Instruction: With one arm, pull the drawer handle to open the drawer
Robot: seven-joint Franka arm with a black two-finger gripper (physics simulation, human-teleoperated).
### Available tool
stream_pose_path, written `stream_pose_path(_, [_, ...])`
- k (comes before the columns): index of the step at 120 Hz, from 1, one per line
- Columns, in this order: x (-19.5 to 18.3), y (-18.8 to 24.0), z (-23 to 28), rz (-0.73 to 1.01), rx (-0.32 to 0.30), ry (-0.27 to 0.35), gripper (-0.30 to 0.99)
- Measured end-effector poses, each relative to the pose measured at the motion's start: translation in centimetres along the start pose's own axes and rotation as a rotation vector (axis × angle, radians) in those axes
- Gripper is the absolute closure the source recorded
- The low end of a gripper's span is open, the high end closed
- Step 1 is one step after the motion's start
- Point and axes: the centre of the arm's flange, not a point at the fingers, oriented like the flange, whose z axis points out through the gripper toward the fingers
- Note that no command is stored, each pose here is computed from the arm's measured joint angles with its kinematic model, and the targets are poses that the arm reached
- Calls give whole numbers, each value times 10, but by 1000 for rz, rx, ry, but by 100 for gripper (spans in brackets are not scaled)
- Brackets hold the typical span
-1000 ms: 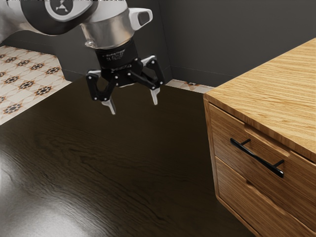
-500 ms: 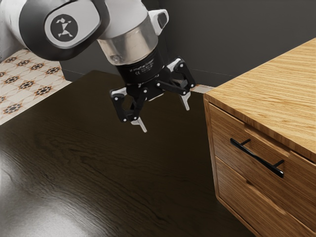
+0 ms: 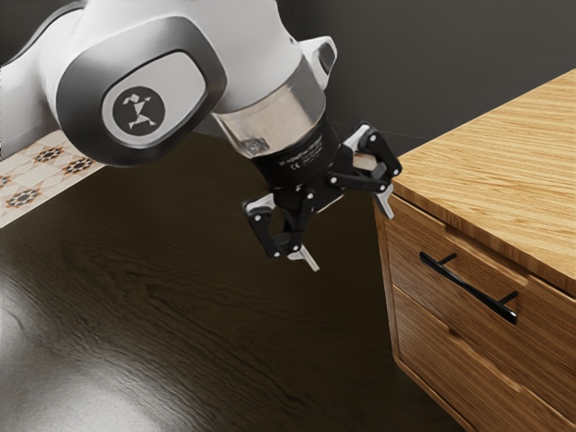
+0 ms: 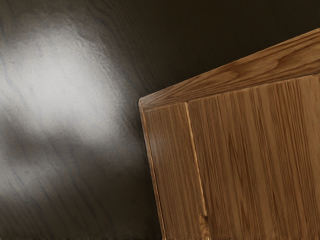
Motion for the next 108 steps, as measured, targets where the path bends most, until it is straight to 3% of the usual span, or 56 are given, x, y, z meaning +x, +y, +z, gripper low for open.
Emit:
stream_pose_path(26, [-22,8,3,0,-36,-9,0])
stream_pose_path(108, [-59,19,29,-8,-49,-30,0])
